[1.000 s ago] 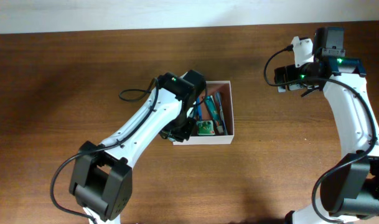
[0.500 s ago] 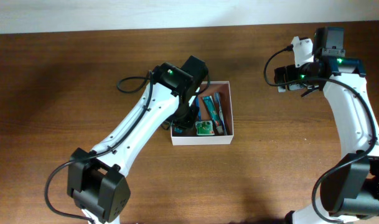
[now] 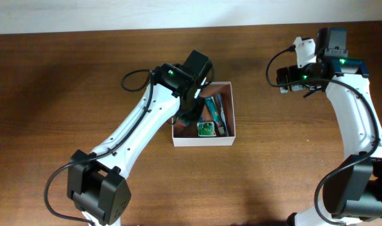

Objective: Pack container
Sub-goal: 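Lower the mouthwash bottle into the box's left side, then open the left gripper and release the bottle in the box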

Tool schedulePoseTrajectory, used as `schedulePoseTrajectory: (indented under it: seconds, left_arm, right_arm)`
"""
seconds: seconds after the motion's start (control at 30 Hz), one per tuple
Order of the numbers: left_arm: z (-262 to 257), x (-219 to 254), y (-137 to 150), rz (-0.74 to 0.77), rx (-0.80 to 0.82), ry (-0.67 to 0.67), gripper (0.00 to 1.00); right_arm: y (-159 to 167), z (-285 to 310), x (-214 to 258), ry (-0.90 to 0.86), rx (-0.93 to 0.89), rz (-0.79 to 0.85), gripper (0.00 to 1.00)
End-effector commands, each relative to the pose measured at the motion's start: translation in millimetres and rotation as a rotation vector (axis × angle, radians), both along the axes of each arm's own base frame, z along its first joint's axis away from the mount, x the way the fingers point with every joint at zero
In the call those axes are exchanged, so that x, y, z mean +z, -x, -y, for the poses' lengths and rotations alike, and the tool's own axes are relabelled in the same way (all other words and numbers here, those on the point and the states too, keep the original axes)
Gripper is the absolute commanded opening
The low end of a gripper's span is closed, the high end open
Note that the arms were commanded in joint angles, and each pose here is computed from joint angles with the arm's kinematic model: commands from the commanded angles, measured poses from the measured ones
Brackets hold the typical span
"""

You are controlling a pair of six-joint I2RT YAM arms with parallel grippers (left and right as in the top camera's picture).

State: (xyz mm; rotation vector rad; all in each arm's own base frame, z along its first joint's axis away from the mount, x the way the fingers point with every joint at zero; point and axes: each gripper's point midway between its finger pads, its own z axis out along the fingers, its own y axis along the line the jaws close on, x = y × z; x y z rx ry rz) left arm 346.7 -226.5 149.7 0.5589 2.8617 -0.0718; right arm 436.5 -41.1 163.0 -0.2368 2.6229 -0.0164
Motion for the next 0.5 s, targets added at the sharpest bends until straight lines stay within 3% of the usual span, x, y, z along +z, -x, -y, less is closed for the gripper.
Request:
schedulePoseTrajectory:
  seconds: [0.0, 0.33, 0.47]
  left_arm:
    - [3, 29, -17, 0.115, 0.011, 0.04, 0.29]
    - [10, 37, -36, 0.205, 0.021, 0.069, 0.29]
    - [11, 43, -36, 0.215, -0.011, 0.064, 0.24]
  right_arm:
    - [-3, 3, 2, -0.003, -0.016, 0.007, 0.99]
    - [-3, 3, 2, -0.003, -0.016, 0.007, 0.98]
    - [-3, 3, 2, -0.003, -0.016, 0.007, 0.98]
